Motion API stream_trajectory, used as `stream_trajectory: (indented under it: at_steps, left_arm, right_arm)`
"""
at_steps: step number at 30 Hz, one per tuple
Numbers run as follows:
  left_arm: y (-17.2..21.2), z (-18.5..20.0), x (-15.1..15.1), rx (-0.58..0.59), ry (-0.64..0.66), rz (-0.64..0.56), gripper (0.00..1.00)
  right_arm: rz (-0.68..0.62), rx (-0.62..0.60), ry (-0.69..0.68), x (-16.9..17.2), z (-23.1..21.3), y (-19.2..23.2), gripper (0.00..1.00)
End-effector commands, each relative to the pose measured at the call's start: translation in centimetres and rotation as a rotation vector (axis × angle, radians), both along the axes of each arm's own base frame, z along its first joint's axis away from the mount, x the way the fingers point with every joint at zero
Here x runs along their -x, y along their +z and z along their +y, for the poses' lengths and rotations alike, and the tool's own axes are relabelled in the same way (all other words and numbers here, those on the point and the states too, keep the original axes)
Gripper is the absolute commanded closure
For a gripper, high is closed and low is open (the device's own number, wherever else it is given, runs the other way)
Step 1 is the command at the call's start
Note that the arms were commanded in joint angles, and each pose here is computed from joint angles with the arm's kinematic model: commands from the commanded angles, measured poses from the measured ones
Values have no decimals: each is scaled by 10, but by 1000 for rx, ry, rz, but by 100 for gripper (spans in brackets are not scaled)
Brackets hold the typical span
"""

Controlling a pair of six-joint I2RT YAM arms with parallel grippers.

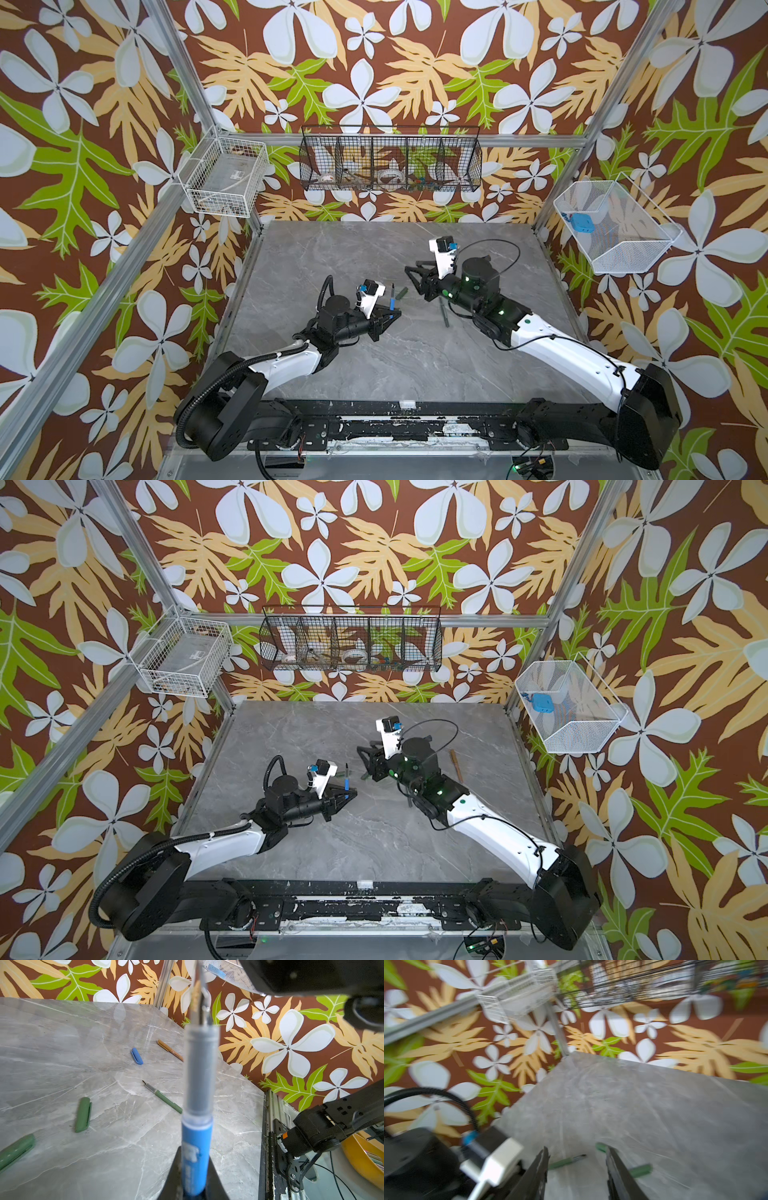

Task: Insert the pens into the pen caps
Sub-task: 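Move the right gripper to the blue cap and grasp it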

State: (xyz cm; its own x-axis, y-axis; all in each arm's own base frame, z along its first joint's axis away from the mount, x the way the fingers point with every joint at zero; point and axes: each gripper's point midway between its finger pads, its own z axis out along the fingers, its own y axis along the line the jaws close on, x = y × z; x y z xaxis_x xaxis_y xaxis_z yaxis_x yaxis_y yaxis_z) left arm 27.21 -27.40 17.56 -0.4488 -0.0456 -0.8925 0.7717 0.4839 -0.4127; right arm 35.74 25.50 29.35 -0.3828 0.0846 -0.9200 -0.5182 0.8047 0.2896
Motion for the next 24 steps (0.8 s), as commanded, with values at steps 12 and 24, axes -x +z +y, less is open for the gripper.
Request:
stream_trajectory:
  at_steps: [12,24]
  left_arm:
    - [10,21,-9,-39,136,-97,100]
    - [9,19,-8,-39,130,-96,100]
  right_arm:
    - [537,407,-360,-91,-148,-169,49]
    - [676,399,-300,-120,-149,-241,48]
